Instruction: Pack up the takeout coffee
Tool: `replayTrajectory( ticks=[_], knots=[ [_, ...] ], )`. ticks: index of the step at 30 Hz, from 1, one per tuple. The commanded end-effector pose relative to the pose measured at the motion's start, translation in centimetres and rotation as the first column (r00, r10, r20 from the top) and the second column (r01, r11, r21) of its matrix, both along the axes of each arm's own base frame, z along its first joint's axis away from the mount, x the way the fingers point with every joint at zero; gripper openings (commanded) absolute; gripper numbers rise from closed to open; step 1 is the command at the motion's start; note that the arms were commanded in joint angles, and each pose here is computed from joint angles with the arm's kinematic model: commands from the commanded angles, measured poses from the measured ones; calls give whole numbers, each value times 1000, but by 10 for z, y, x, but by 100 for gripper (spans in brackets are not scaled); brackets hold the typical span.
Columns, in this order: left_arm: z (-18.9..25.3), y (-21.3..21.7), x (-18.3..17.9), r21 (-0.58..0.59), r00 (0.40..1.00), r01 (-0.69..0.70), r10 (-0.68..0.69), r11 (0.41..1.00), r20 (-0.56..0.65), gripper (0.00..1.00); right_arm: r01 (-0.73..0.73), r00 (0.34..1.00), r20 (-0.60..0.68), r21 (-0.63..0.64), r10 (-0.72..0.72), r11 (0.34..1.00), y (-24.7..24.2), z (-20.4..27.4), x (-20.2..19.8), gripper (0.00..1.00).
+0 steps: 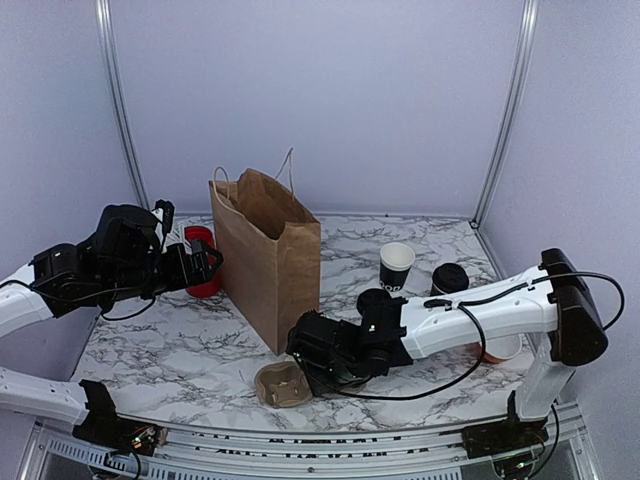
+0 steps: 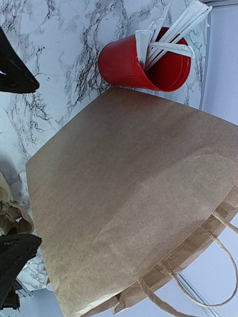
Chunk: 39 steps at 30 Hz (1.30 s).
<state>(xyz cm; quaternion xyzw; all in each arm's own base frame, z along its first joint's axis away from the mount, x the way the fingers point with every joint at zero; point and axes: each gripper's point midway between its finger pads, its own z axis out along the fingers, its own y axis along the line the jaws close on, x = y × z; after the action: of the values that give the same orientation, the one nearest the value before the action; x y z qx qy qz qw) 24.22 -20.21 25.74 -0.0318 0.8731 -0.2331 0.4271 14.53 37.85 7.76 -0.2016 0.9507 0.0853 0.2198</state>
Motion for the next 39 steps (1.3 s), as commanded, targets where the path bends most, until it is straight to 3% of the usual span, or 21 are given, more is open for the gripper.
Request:
replayTrajectory(
  ticks=[1, 13, 24, 32, 39],
  knots=[
    [2, -3, 3, -26, 1000, -5, 5, 1000, 6, 99, -25, 1000, 5, 41, 25, 999, 24, 18, 1, 62],
    [4, -1, 2, -38, 1000, -9, 9, 999, 9, 99, 18, 1000, -13, -34, -18, 999, 23, -20, 7, 64],
    [5, -1, 2, -39, 1000, -10, 10, 999, 10, 99, -29, 999, -23, -51, 28, 998, 46, -29, 4, 58],
    [6, -1, 1, -43, 1000, -6, 6, 999, 10, 99, -12, 999, -32, -90, 9, 996, 35, -38, 2, 57],
    [12, 3, 2, -57, 999, -28, 29, 998, 20, 99, -21, 999, -30, -75, 19, 997, 38, -34, 3, 43]
  ],
)
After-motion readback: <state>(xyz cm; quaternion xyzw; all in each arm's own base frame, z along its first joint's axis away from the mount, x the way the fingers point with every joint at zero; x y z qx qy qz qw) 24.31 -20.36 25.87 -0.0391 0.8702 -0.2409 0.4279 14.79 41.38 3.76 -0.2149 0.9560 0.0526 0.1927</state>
